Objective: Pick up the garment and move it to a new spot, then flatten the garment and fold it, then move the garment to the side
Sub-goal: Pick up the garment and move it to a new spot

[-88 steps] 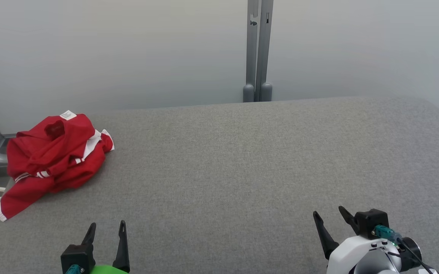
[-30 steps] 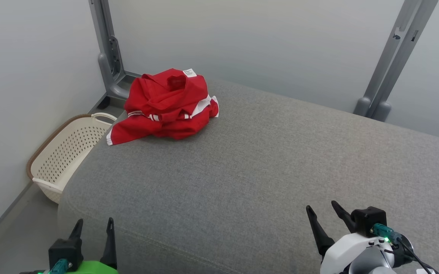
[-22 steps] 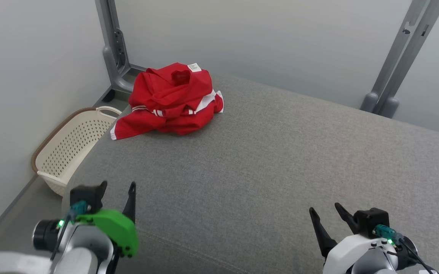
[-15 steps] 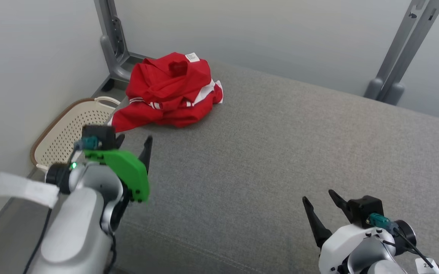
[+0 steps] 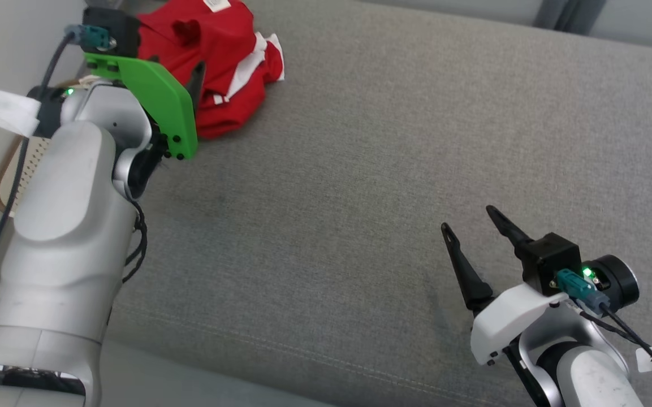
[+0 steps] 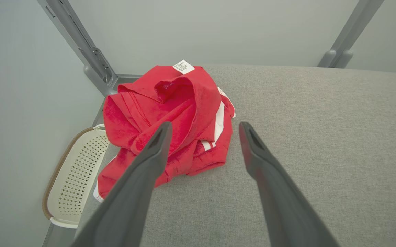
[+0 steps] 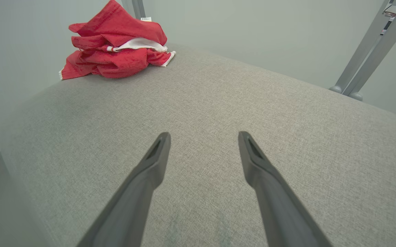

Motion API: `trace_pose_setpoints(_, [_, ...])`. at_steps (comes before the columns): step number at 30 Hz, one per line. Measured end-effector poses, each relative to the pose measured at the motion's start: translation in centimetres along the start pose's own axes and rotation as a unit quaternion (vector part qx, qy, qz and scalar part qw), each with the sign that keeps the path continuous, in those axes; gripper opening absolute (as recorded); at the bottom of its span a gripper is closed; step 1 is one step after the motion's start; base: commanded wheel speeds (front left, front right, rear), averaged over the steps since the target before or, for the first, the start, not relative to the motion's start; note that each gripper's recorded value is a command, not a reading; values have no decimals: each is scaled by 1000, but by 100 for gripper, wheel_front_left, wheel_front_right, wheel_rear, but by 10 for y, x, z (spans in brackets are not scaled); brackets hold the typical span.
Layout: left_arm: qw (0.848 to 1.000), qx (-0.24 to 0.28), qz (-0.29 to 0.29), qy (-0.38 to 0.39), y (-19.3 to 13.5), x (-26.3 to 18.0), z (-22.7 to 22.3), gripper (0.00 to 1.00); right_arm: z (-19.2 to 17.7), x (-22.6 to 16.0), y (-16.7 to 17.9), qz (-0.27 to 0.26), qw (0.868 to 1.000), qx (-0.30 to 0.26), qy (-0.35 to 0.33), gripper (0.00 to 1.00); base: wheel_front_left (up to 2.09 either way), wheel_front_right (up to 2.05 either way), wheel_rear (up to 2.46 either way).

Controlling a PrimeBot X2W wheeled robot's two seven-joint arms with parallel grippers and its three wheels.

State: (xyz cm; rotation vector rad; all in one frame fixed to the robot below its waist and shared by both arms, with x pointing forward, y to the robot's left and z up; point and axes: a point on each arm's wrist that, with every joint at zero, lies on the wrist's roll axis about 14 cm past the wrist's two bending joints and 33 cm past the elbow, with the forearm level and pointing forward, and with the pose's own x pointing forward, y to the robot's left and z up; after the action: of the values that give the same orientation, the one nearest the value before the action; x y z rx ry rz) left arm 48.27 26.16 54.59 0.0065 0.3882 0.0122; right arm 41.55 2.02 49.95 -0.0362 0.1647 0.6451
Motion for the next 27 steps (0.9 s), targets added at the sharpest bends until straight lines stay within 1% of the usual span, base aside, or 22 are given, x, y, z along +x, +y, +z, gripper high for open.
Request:
trace_pose_setpoints(4, [999, -2, 3, 39, 2, 35, -15, 100, -13, 4, -17, -16, 1000, 15, 15, 100, 0, 0, 0])
trace_pose_setpoints(9, [997, -5, 42, 71, 23, 68, -38, 100, -38, 2, -32, -33, 998, 35, 45, 100, 0, 0, 0])
trace_pose_setpoints(11, [995, 5, 54, 86, 28, 79, -50, 100, -46, -2, -39, -45, 997, 40, 55, 100, 0, 0, 0])
trace_pose_setpoints(12, [994, -1, 58, 95, 29, 89, -58, 100, -53, -9, -47, -60, 995, 44, 66, 100, 0, 0, 0])
trace_pose_setpoints(16, [992, -10, 48, 114, 18, 109, -78, 100, -71, -21, -60, -83, 991, 54, 91, 100, 0, 0, 0])
trace_pose_setpoints(17, [992, -8, 47, 117, 15, 113, -82, 47, -75, -22, -62, -86, 990, 56, 97, 100, 0, 0, 0])
trace_pose_setpoints(18, [992, -7, 45, 118, 12, 117, -86, 0, -79, -23, -63, -88, 989, 59, 101, 100, 0, 0, 0])
trace_pose_setpoints(22, [992, -5, 31, 125, -2, 124, -94, 0, -84, -25, -63, -90, 988, 70, 105, 100, 0, 0, 0])
trace_pose_setpoints(27, [996, 15, 25, 85, -5, 121, -64, 0, -78, -26, -54, -78, 990, 79, 92, 100, 0, 0, 0])
